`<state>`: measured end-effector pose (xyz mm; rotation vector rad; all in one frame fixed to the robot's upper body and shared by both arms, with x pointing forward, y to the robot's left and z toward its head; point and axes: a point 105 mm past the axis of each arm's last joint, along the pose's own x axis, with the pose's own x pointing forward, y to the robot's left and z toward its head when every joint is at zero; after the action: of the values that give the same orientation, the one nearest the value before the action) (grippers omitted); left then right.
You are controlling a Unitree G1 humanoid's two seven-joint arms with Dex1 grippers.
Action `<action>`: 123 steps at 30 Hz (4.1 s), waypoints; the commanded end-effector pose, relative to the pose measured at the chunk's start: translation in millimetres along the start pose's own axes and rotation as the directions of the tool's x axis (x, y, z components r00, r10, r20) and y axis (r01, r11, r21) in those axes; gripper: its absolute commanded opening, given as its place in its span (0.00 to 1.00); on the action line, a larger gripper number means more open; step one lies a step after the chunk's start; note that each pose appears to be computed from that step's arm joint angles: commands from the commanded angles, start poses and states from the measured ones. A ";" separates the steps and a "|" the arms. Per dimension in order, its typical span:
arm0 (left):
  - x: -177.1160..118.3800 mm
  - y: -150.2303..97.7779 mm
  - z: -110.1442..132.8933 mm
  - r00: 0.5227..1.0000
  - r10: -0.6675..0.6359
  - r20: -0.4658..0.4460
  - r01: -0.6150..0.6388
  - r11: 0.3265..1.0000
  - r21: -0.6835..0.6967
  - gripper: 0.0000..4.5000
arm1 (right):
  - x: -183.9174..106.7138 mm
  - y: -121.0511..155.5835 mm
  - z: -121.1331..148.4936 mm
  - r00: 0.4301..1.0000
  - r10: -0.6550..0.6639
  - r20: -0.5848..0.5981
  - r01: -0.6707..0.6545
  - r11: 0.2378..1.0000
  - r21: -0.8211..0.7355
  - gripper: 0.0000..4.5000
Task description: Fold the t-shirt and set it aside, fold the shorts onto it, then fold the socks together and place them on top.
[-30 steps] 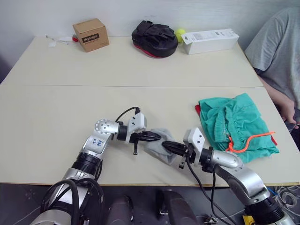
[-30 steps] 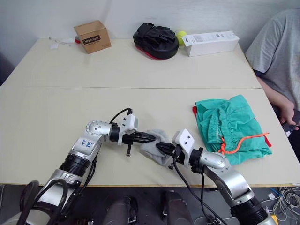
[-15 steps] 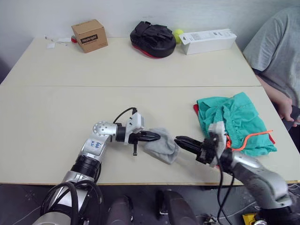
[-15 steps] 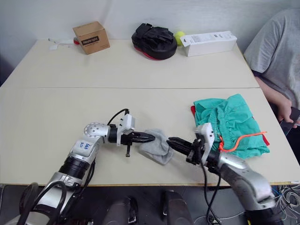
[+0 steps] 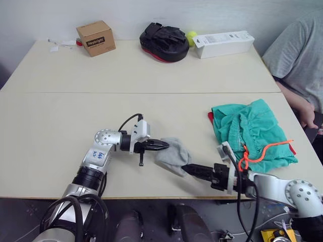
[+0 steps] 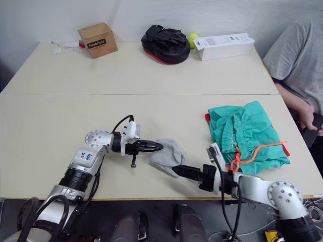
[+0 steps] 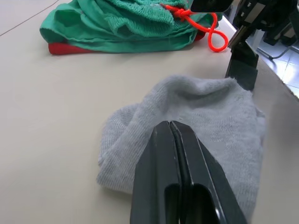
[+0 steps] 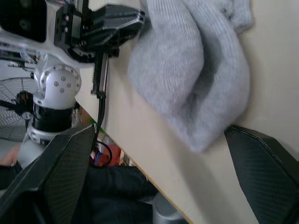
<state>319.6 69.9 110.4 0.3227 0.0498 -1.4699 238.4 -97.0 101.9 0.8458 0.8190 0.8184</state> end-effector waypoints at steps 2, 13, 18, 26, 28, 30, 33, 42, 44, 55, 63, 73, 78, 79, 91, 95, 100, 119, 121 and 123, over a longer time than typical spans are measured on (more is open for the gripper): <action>0.4 0.3 -4.1 1.000 0.006 -0.029 -0.006 1.000 0.010 0.00 | 18.4 -5.2 9.9 0.999 -0.045 0.016 0.045 0.999 -0.021 1.00; -1.2 2.4 -16.7 0.997 0.034 -0.068 -0.035 0.999 -0.016 0.00 | 34.1 -4.8 24.6 0.999 -0.043 -0.003 0.042 0.995 -0.089 1.00; -0.9 0.3 -18.5 0.998 0.033 -0.060 -0.035 0.999 -0.032 0.00 | 46.7 -9.9 28.8 0.999 -0.054 -0.003 0.054 0.994 -0.093 1.00; -3.7 -1.0 -20.8 0.998 0.037 -0.058 -0.040 0.998 -0.041 0.00 | 64.2 -13.5 34.8 0.999 -0.050 0.006 0.050 0.996 -0.069 0.91; -5.4 -0.4 -21.8 0.997 0.044 -0.062 -0.047 0.998 -0.043 0.00 | 64.7 -11.7 34.6 0.999 -0.034 0.004 0.035 0.997 -0.063 0.78; -7.8 -0.2 -23.1 0.996 0.050 -0.067 -0.053 0.998 -0.043 0.00 | 63.3 -11.4 35.6 1.000 -0.027 0.012 0.027 0.998 -0.056 0.62; -11.3 -0.3 -24.5 0.996 0.058 -0.070 -0.062 0.997 -0.049 0.00 | 59.5 -12.5 36.1 1.000 -0.019 0.022 0.020 0.999 -0.044 0.37; -22.7 -4.4 -7.6 0.996 0.068 0.052 -0.058 0.983 -0.174 0.04 | 54.5 -9.3 38.4 0.999 0.000 0.052 0.002 1.000 -0.026 0.07; -28.5 -6.6 8.3 0.992 0.073 0.106 -0.053 0.981 -0.186 0.14 | 47.2 -2.3 41.5 0.997 0.027 0.068 -0.025 0.999 -0.042 0.07; -68.9 -37.3 50.3 0.985 0.082 0.150 -0.074 0.995 -0.061 0.93 | -40.5 33.8 56.3 0.953 0.071 0.295 -0.045 0.994 -0.095 0.07; -69.3 -37.8 55.5 0.972 0.141 0.186 -0.132 0.989 -0.061 1.00 | -117.5 37.1 104.9 0.687 -0.001 0.726 0.034 0.999 -0.031 0.07; -68.0 -36.4 58.1 0.973 0.089 0.215 -0.086 0.996 -0.026 1.00 | -172.9 -22.1 111.8 0.604 -0.249 0.757 0.161 0.968 0.190 0.07; -69.9 -33.7 58.8 0.976 0.086 0.200 -0.083 0.996 -0.025 1.00 | -169.4 -62.4 113.5 0.615 -0.392 0.684 0.234 0.919 0.316 0.07; -70.1 -33.4 58.6 0.976 0.087 0.198 -0.083 0.996 -0.025 1.00 | -166.3 -67.2 113.9 0.619 -0.407 0.672 0.244 0.912 0.328 0.07; -69.2 -26.9 43.6 0.982 0.100 0.157 -0.099 0.995 -0.018 1.00 | -186.4 -41.0 100.2 0.686 -0.429 0.587 0.412 0.895 0.173 0.84; -69.9 -25.6 37.2 0.984 0.109 0.143 -0.107 0.994 -0.021 1.00 | -190.8 -21.4 95.7 0.737 -0.385 0.555 0.414 0.907 0.080 0.99; -70.6 -24.0 31.1 0.981 0.139 0.135 -0.132 0.989 -0.060 1.00 | -207.8 -15.7 84.8 0.760 -0.425 0.491 0.468 0.883 0.039 0.99; -131.4 -42.1 -0.7 0.922 0.365 -0.131 -0.370 0.929 -0.015 1.00 | -109.1 27.2 76.0 0.996 0.023 0.085 0.080 0.184 -0.980 0.99; -139.6 -42.6 -4.1 0.899 0.409 -0.160 -0.413 0.911 0.004 1.00 | -83.3 26.2 73.6 0.997 0.079 0.027 0.019 0.101 -0.995 0.99; -146.9 -42.1 -7.1 0.878 0.444 -0.180 -0.449 0.893 0.014 1.00 | -61.6 25.5 71.9 0.993 0.115 -0.013 -0.014 0.001 -1.000 0.99</action>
<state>263.4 206.1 119.2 0.3601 0.1666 -1.0101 265.6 -169.9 171.7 -0.3953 -0.0386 1.1419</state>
